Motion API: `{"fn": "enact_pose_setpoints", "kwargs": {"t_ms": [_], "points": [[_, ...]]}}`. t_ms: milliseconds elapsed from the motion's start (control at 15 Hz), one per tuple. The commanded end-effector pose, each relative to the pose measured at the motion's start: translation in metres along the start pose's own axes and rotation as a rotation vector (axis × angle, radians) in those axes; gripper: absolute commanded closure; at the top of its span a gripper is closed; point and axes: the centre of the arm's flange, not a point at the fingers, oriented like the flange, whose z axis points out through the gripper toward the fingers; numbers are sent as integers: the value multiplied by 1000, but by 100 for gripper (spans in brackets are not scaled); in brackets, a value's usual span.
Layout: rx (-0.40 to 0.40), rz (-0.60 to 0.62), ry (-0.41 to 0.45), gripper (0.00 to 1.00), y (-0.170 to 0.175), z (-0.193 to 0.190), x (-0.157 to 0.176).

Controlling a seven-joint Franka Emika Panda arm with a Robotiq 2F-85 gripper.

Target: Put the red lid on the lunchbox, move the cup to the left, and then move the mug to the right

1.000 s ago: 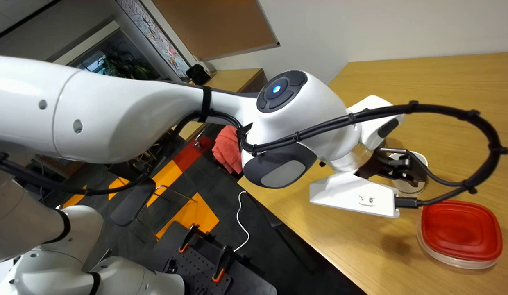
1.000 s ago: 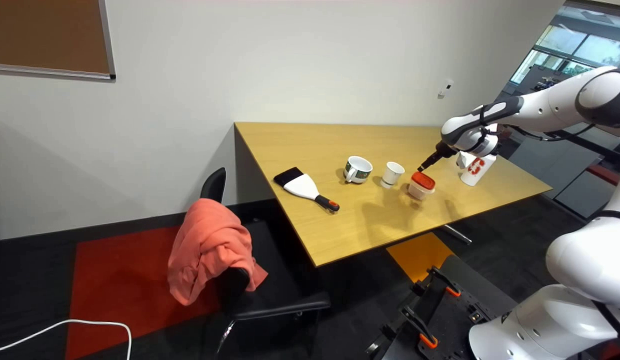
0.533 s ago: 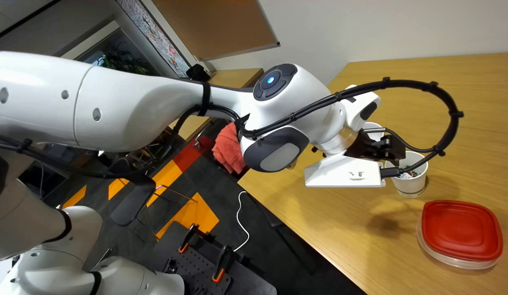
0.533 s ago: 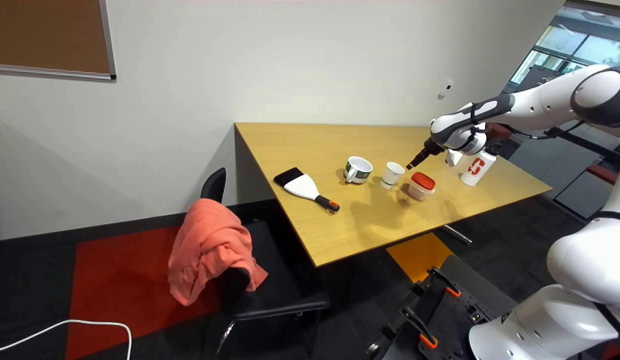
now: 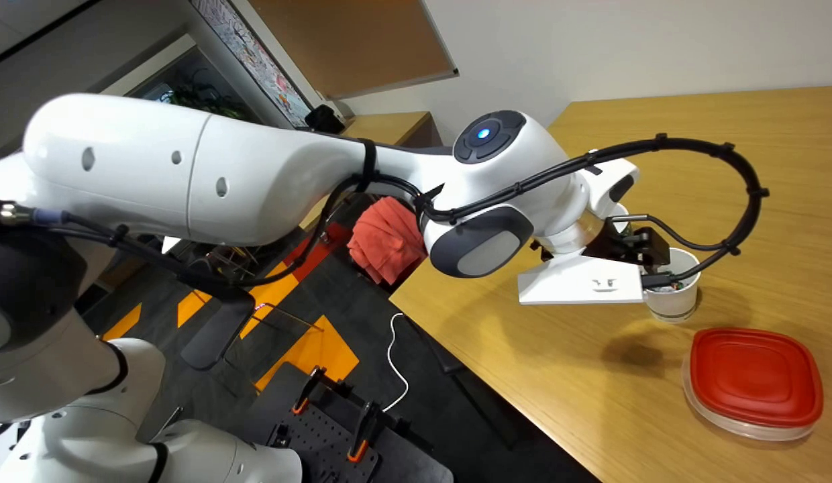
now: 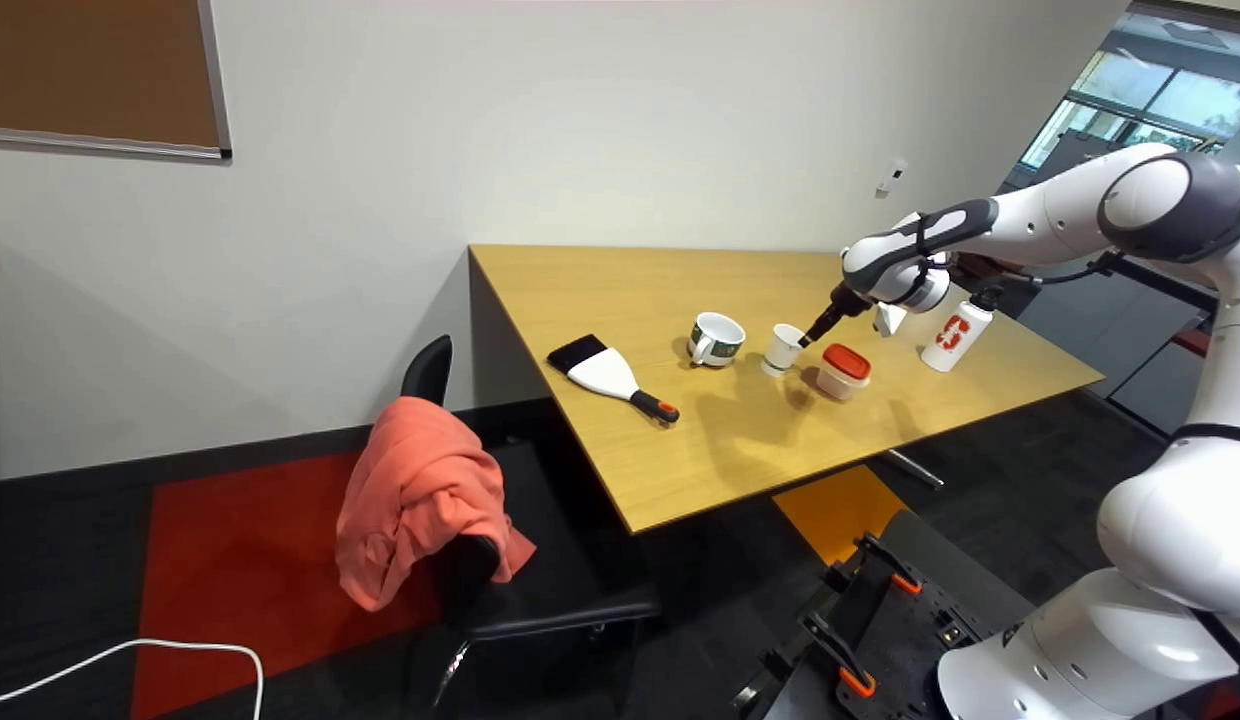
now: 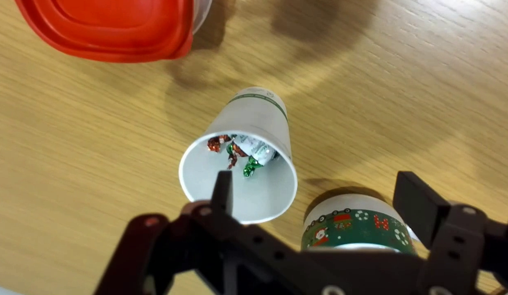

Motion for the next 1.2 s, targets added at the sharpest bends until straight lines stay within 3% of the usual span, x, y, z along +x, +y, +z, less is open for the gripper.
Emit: {"fn": "enact_pose_setpoints", "kwargs": {"t_ms": [0,400,800,1133], "points": [[16,-23,-16,0,10,21,16],[12,-4,-4,0,0,20,4],[9,-10,39,0,-11,38,23],[8,8,1,0,-6,49,32]]}}
